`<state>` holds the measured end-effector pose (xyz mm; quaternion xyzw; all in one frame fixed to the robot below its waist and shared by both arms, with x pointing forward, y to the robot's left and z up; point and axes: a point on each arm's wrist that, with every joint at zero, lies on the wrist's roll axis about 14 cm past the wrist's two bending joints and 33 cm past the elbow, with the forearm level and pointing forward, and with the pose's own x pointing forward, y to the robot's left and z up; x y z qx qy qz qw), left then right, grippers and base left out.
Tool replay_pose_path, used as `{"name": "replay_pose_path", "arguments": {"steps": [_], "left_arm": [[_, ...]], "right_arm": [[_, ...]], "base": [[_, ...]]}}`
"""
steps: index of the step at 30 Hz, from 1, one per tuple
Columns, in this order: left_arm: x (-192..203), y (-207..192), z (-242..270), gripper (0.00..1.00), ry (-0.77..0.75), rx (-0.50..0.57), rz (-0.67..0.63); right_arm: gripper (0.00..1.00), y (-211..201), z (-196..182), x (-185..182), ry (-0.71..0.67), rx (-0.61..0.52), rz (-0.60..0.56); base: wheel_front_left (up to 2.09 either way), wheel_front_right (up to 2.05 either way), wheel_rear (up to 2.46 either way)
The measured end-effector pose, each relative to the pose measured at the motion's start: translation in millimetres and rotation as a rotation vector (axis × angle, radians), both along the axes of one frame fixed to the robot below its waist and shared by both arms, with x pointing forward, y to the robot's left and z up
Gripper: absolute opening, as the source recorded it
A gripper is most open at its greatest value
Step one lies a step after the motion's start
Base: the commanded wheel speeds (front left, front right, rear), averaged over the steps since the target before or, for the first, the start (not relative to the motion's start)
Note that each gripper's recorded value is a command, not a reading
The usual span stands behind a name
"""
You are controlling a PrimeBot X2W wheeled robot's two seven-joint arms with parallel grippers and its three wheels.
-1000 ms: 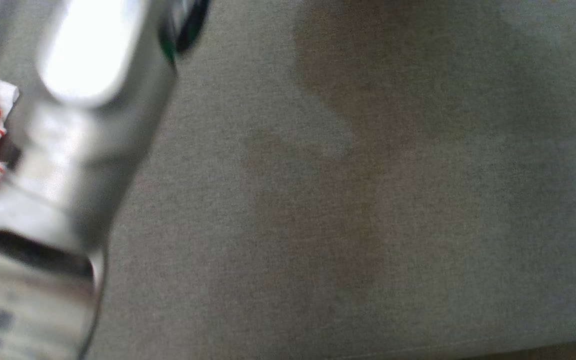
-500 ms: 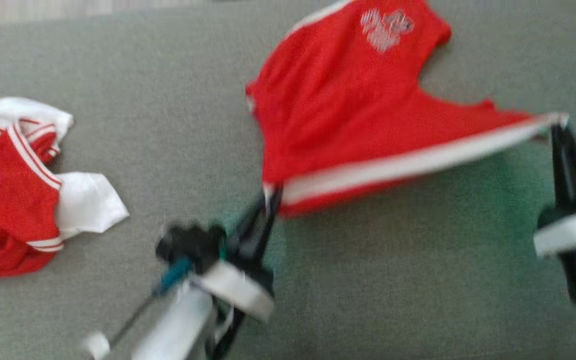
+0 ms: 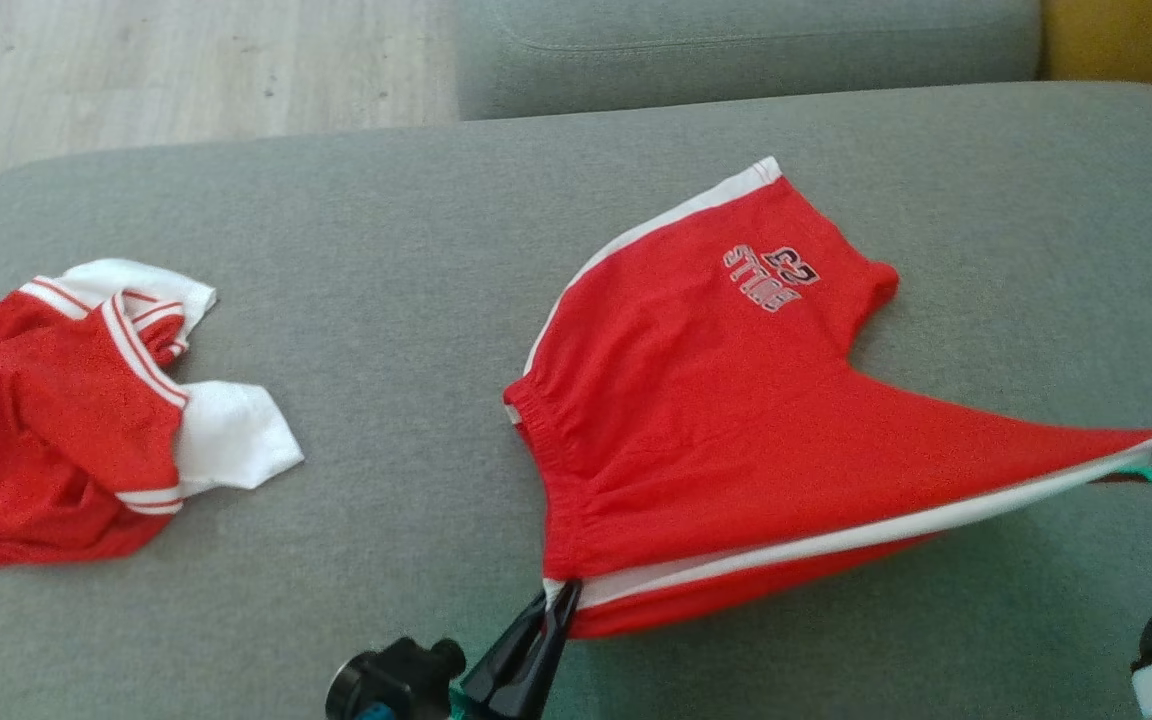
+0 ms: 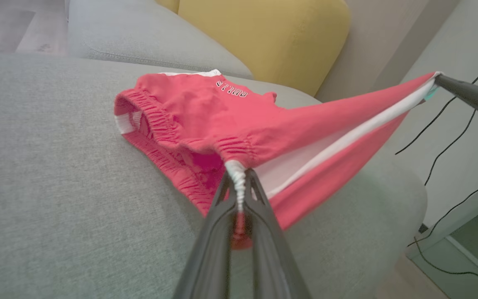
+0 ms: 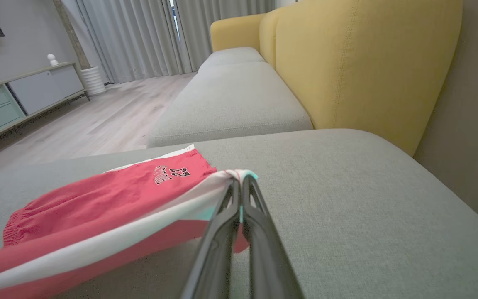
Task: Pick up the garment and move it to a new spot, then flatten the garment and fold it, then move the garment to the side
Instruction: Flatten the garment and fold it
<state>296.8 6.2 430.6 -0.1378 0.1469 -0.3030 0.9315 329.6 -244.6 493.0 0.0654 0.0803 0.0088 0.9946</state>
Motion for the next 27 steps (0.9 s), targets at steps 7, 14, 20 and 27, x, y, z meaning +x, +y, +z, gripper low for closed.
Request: {"name": "replay_pose_path", "arguments": {"steps": [7, 14, 20, 27], "left_arm": [[8.0, 0.5, 31.6, 0.0, 0.045, -0.159, 0.077], [53.1, -0.5, 48.2, 0.0, 0.106, -0.293, 0.119], [102.6, 19.0, 45.8, 0.0, 0.115, -0.32, 0.199], [134.5, 35.9, 27.4, 0.0, 0.169, -0.378, 0.298]], "right_arm": [[0.0, 10.1, 14.0, 15.9, -0.005, -0.055, 0.025], [0.0, 24.1, 13.1, 81.2, -0.013, -0.066, 0.066], [0.0, 49.3, 2.7, 146.9, -0.011, -0.055, 0.132], [0.0, 83.8, -25.6, 201.9, 0.036, -0.054, 0.211]], "base": [[0.0, 0.0, 0.0], [0.0, 0.0, 0.0], [0.0, 0.0, 0.0], [0.0, 0.0, 0.0]]}}
